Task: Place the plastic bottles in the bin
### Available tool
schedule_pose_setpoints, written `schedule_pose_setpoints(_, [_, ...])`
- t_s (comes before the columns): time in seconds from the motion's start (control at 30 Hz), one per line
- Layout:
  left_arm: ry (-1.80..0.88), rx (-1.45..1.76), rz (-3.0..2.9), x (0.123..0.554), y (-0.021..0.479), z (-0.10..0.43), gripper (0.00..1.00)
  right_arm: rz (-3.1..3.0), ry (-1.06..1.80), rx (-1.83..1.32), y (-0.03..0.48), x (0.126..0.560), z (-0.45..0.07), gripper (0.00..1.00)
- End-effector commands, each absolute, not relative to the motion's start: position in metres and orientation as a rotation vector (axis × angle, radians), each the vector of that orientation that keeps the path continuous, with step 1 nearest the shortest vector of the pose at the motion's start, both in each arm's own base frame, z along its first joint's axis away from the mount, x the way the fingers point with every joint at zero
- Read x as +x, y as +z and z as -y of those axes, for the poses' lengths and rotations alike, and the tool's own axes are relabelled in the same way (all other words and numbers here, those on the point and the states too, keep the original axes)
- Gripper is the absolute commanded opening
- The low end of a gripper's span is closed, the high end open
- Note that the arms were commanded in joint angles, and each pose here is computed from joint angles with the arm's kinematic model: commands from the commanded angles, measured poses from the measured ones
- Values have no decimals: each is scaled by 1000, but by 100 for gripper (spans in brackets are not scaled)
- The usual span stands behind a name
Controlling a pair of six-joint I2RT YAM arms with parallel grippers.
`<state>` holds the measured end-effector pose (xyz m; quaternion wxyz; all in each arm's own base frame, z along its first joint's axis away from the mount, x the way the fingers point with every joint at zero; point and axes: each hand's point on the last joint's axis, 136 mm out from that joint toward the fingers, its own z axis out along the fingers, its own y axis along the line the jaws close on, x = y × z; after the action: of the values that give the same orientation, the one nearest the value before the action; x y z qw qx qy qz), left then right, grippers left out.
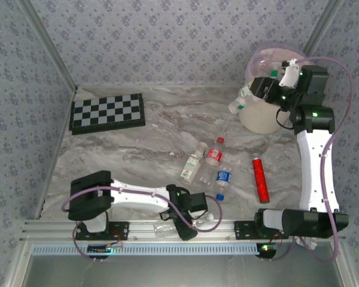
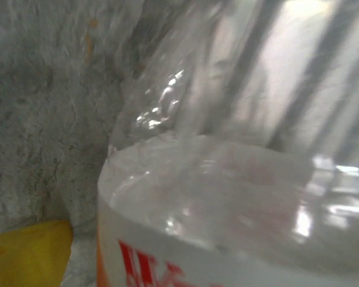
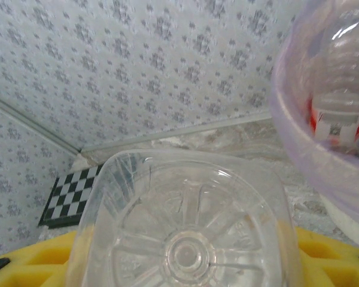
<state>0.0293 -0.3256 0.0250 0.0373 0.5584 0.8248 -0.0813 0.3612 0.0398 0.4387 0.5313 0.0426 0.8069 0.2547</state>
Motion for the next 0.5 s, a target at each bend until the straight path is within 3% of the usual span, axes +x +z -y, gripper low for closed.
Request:
schedule_pose_setpoints(0.0, [-134,1707,-2498,40,32,321,75,-1854,587,126,468,352,-31,44])
schedule_pose_setpoints(0.13, [-127,1647,-2476,51,43,321,63,-1797,316,251,478,365,18,42])
schedule_pose_setpoints(0.2, [-108,1586,-2458,62,50,319,62,-1716,83,336,485,374,56,33])
schedule_pose_setpoints(0.27, [-104,1522,-2451,72,55,313,54,-1598,-112,420,494,379,92,27])
schedule_pose_setpoints(0.47, [-227,1286,-2400,103,92,308,53,-1487,-284,392,508,401,114,24])
